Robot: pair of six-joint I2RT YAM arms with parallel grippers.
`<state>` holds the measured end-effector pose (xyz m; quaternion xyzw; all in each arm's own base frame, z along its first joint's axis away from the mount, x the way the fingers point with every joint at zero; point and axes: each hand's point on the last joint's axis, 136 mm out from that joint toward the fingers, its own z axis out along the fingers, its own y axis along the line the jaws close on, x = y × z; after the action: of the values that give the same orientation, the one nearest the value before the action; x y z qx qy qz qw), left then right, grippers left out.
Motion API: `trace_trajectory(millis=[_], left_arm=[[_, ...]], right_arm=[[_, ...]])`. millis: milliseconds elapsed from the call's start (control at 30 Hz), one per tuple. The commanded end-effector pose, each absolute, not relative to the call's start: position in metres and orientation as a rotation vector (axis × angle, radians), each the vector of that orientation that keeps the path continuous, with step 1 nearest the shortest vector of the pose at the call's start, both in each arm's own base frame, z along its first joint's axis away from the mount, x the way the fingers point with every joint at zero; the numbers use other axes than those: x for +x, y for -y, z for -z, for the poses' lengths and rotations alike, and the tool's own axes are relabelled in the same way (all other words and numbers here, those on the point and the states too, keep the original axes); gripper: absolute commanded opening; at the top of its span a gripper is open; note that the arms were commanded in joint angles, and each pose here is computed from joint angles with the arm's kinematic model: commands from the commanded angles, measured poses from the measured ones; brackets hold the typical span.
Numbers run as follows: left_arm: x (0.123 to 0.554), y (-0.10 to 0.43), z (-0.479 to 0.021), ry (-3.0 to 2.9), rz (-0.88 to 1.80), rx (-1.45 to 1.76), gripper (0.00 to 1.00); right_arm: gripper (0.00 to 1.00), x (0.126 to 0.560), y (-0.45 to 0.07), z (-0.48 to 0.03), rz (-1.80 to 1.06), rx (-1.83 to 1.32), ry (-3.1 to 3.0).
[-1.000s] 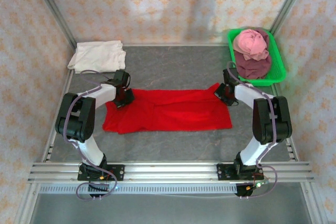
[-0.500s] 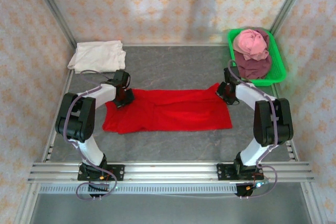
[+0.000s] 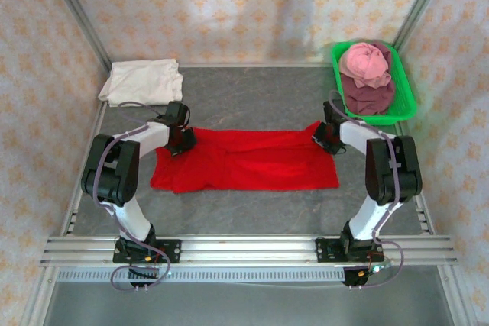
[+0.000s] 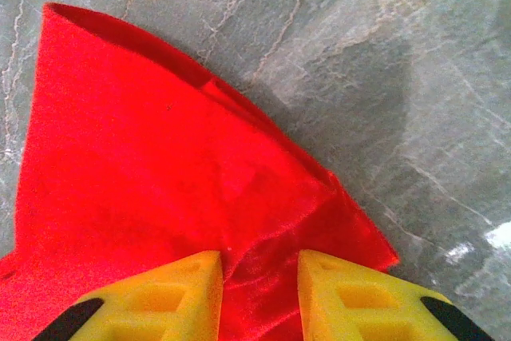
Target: Fold and stack the t-shirts
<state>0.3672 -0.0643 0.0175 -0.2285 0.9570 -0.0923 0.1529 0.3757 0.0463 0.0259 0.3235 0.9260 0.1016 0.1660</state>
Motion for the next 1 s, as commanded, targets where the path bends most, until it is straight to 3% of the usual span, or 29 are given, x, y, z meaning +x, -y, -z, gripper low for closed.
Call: trace_trajectory(millis=[0,367,967], left_arm=[[0.336,0.062,0.017,-2.883,0.212,-0.684,0.00],[0.335,0.062,0.020,-2.889,0.212,-0.688,0.00],[0.335,0.060,0.020,-2.887,0.199,-0.691,0.00]], right_arm=[[0.28,0.388,-0.044,-0.033,-0.290,0.909,-2.604],[0.04,0.386,-0.036,-0.047,-0.229,0.893,-2.585],[0.00,0.369,-0.027,-0.090,-0.182,0.873,-2.574]])
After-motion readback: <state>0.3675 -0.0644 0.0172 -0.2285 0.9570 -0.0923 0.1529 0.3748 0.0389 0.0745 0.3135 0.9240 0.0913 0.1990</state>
